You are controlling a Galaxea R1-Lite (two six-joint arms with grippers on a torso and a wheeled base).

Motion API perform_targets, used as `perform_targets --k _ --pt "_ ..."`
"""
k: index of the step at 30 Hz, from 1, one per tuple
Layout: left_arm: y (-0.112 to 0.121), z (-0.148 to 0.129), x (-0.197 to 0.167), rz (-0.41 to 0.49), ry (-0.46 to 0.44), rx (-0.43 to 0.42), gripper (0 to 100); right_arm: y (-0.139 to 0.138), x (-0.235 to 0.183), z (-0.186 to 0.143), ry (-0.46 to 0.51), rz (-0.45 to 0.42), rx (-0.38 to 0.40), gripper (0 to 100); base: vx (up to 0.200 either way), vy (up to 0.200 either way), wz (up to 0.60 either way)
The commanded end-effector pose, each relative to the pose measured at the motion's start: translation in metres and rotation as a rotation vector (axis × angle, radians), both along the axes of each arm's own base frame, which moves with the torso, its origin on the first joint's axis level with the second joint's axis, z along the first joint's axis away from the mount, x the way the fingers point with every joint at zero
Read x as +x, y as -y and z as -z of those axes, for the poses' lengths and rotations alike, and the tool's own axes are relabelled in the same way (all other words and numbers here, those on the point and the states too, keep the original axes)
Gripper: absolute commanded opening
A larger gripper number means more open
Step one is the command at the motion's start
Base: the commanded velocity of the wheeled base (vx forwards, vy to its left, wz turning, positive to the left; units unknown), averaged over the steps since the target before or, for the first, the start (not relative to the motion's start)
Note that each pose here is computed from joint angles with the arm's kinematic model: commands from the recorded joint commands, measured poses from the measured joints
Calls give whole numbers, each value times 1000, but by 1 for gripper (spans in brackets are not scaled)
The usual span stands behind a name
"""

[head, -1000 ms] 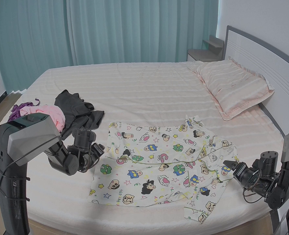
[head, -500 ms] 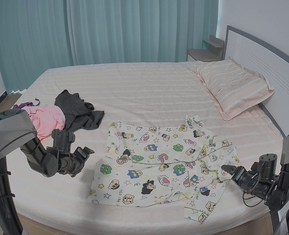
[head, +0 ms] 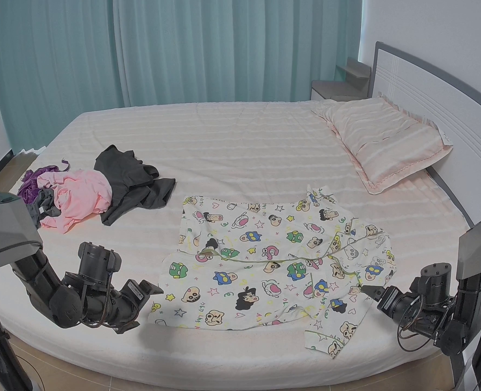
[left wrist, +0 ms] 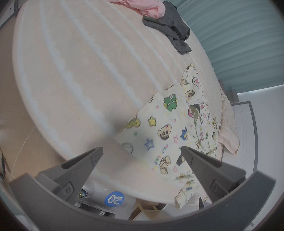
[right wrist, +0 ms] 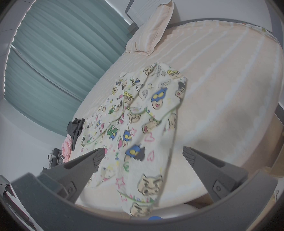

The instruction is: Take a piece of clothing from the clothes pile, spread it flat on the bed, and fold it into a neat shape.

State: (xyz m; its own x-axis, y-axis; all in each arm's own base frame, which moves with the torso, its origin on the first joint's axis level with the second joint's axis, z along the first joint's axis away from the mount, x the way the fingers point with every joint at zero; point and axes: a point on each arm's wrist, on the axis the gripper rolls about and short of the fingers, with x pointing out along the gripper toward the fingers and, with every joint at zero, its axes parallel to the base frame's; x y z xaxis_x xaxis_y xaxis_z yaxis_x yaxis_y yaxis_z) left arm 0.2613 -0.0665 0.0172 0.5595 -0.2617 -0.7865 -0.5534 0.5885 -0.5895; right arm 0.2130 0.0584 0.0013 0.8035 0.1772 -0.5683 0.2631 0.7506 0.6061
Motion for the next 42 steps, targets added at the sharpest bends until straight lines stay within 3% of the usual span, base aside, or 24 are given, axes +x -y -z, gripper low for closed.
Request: perform_targets --k 1,9,21,29,30,42 --pt "6 -3 -9 30 1 1 100 0 -5 6 -44 -8 -12 100 -200 0 0" --pt "13 -4 -7 46 31 0 100 -19 -7 27 -113 -91 -20 100 -25 0 0" --pt "14 -6 -3 8 66 -51 100 -54 10 32 -36 -198 -1 100 0 0 0" --pt "14 -6 -3 9 67 -53 100 -68 11 49 -89 -242 -30 100 0 0 0" --pt "14 -6 -3 9 68 -53 100 -69 11 50 -92 -245 -33 0 0 0 0" --pt "13 -5 -5 8 71 -53 100 -58 7 39 -69 -261 -104 0 0 0 0"
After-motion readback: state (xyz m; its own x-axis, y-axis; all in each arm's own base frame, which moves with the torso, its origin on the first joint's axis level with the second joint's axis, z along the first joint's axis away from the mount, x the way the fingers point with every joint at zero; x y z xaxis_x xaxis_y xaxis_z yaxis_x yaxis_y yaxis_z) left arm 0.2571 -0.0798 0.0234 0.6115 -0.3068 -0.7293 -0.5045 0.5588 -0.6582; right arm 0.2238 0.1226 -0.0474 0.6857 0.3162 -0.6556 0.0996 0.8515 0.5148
